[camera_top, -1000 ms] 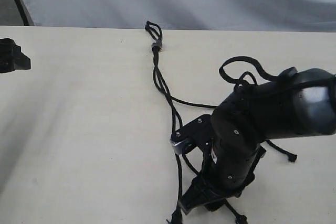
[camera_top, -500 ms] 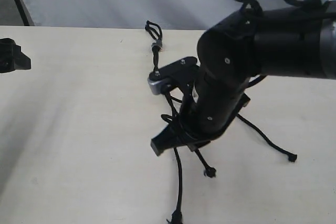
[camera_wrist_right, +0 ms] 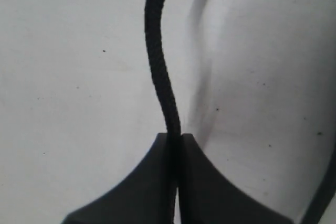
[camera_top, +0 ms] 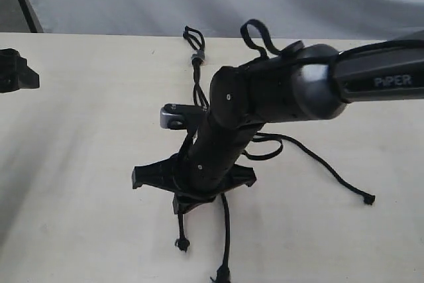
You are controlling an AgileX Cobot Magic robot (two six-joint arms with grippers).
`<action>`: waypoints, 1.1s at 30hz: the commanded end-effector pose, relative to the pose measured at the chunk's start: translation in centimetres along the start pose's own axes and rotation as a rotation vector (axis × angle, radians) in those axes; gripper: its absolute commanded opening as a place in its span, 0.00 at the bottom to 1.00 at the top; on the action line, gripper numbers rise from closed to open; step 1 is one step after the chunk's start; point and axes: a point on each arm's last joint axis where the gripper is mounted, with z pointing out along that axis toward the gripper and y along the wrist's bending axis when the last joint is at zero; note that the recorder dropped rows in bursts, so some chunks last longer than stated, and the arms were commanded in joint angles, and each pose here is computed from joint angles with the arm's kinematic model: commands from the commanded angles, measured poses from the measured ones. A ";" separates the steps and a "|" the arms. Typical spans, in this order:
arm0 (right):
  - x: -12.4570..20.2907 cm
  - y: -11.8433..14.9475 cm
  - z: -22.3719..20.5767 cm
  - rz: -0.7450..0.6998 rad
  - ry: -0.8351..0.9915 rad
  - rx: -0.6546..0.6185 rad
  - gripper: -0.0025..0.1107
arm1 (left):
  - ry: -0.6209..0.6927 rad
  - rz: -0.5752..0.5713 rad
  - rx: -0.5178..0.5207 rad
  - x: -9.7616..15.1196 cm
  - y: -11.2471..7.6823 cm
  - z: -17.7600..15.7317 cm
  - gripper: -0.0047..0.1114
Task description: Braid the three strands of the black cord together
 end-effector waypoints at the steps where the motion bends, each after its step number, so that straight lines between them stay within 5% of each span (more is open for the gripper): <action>1: -0.2 -0.4 0.9 -0.004 0.006 0.013 0.03 | -0.008 -0.006 0.004 -0.1 -0.1 -0.2 0.73; 4: 0.0 -0.3 1.0 -0.040 0.007 0.034 0.11 | -0.008 -0.006 0.004 -0.1 -0.1 -0.2 0.73; 9: 0.4 0.7 1.2 -0.099 -0.013 0.024 0.45 | -0.008 -0.006 0.004 -0.1 -0.1 -0.2 0.73; 12: 0.4 2.1 0.0 -0.289 0.016 0.008 0.57 | -0.008 -0.006 0.004 -0.1 -0.1 -0.2 0.73; 16: 0.0 4.6 -5.3 -0.483 0.058 -0.006 0.59 | -0.008 -0.006 0.004 -0.1 -0.1 -0.2 0.73; 21: -0.6 3.0 -9.5 -0.522 -0.053 0.259 0.59 | -0.008 -0.006 0.004 -0.1 -0.1 -0.2 0.73; 33: 1.0 -2.4 0.5 -0.543 0.135 0.448 0.56 | -0.008 -0.006 0.004 -0.1 -0.1 -0.2 0.73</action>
